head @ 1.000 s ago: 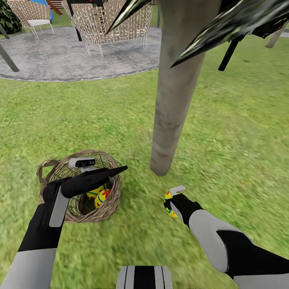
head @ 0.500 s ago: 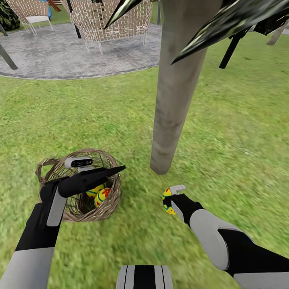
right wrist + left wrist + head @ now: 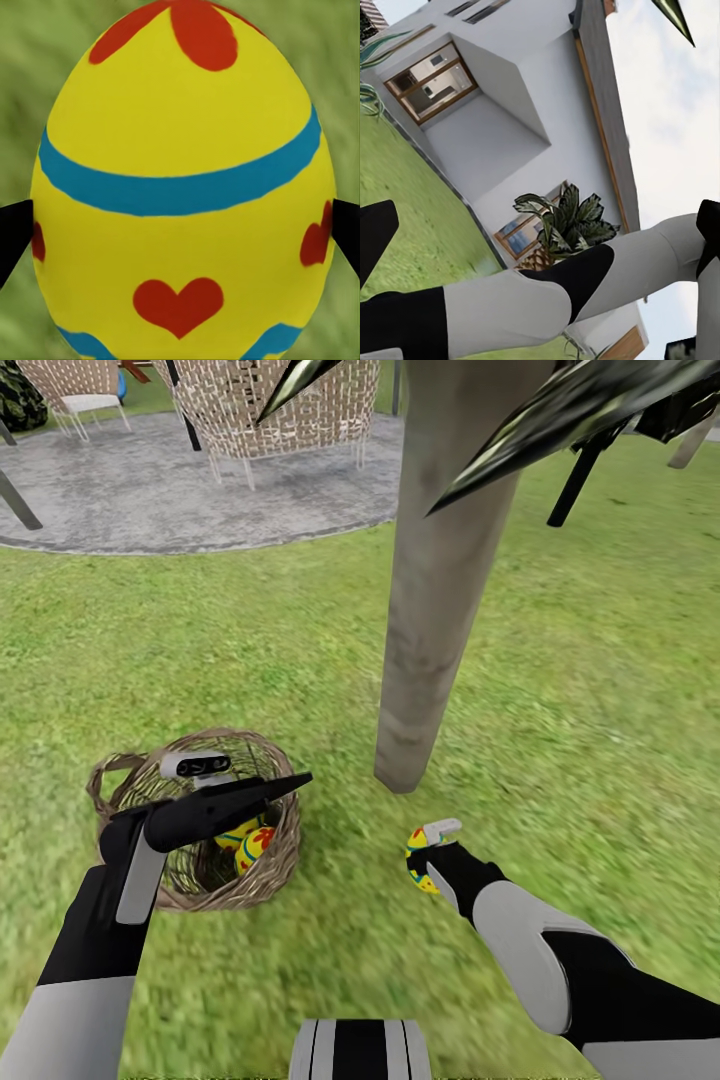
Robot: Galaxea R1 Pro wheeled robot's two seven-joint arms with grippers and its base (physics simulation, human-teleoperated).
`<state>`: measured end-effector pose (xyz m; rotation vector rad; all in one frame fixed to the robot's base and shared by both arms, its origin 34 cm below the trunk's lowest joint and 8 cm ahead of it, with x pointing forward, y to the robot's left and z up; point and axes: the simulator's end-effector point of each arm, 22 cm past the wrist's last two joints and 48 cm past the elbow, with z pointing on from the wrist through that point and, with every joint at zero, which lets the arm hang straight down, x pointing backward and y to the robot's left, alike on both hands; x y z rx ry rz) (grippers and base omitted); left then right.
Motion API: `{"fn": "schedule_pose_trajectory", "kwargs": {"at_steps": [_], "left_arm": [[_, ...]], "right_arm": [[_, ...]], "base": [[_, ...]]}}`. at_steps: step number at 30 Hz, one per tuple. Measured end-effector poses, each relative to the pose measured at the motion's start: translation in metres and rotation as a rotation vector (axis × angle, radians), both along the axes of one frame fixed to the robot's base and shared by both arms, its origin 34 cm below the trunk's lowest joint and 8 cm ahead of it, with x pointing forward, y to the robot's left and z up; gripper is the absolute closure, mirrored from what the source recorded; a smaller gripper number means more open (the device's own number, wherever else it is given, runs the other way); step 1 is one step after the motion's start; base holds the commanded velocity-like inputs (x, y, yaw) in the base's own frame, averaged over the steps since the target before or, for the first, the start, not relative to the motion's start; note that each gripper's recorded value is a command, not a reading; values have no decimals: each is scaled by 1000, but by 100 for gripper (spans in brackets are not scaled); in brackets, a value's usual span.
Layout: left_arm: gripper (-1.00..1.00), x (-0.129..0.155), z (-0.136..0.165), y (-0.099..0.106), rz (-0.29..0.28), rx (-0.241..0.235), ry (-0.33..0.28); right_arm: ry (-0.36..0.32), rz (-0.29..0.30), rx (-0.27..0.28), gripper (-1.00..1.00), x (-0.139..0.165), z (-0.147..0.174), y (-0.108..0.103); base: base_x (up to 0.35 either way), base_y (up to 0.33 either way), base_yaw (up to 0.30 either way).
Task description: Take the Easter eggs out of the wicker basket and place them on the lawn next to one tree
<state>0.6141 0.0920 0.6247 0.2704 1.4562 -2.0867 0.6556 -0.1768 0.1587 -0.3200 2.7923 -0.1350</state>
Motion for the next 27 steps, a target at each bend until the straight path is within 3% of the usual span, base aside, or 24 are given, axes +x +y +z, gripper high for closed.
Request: {"fn": "schedule_pose_trajectory", "kwargs": {"at_steps": [5, 6, 8, 12, 27], "left_arm": [[-100, 2, -9, 0, -1, -1, 16], [-100, 0, -6, 2, -5, -12, 12], [-100, -9, 9, 10, -38, -85, -17], [-100, -11, 7, 22, -45, -62, -23], [-100, -9, -2, 22, -44, -60, -5]], "right_arm": [[7, 25, -11, 100, -2, -8, 0], [7, 25, -11, 100, -2, -8, 0], [7, 25, -11, 100, -2, -8, 0], [8, 25, -11, 100, -2, -8, 0], [29, 25, -13, 100, -9, -18, 0]], "base": [[0, 0, 0], [0, 0, 0], [0, 0, 0], [0, 0, 0], [0, 0, 0]]}}
